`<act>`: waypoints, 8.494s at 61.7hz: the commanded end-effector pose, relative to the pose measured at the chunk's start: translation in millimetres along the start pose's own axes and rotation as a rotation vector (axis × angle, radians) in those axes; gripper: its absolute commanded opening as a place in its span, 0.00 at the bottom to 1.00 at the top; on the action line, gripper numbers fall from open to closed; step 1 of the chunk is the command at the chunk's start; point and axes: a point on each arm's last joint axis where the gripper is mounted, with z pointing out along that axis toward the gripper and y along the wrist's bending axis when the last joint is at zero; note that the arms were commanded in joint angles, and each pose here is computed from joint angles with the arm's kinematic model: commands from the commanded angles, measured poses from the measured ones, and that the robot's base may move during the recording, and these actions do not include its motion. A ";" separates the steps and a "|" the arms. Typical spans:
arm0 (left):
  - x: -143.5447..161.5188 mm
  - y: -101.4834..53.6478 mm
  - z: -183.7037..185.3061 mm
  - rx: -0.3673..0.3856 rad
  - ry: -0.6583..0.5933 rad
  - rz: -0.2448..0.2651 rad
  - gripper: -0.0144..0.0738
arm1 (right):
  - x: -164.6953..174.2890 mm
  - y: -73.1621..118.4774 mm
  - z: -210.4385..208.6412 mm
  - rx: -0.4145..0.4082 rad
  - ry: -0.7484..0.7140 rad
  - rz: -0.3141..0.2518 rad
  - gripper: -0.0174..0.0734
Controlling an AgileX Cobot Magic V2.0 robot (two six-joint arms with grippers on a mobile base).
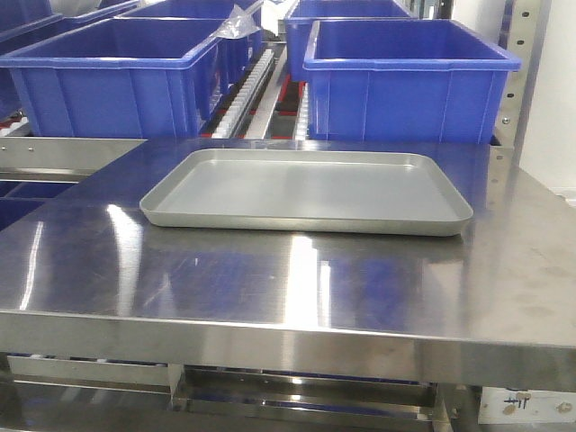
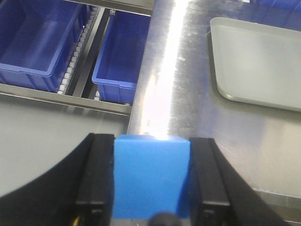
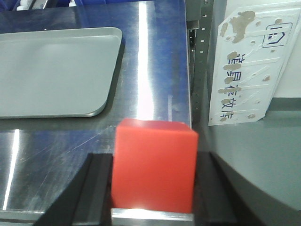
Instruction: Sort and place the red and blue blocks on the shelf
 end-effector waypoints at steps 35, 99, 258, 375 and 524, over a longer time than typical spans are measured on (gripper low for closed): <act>-15.4 -4.4 -5.1 0.037 -0.103 0.001 0.30 | -15.1 1.6 -4.6 -0.005 -0.104 -0.006 0.25; -15.4 -4.4 -5.1 0.037 -0.103 0.001 0.30 | -15.1 1.6 -4.6 -0.005 -0.104 -0.006 0.25; -15.6 -4.5 -5.1 0.039 -0.106 0.001 0.30 | -14.9 2.3 -3.1 -0.010 -0.096 -0.009 0.25; -15.6 -4.5 -5.1 0.039 -0.106 0.001 0.30 | -14.9 2.3 -3.1 -0.010 -0.096 -0.009 0.25; -15.6 -4.5 -5.1 0.039 -0.106 0.001 0.30 | -14.9 2.3 -3.1 -0.010 -0.096 -0.009 0.25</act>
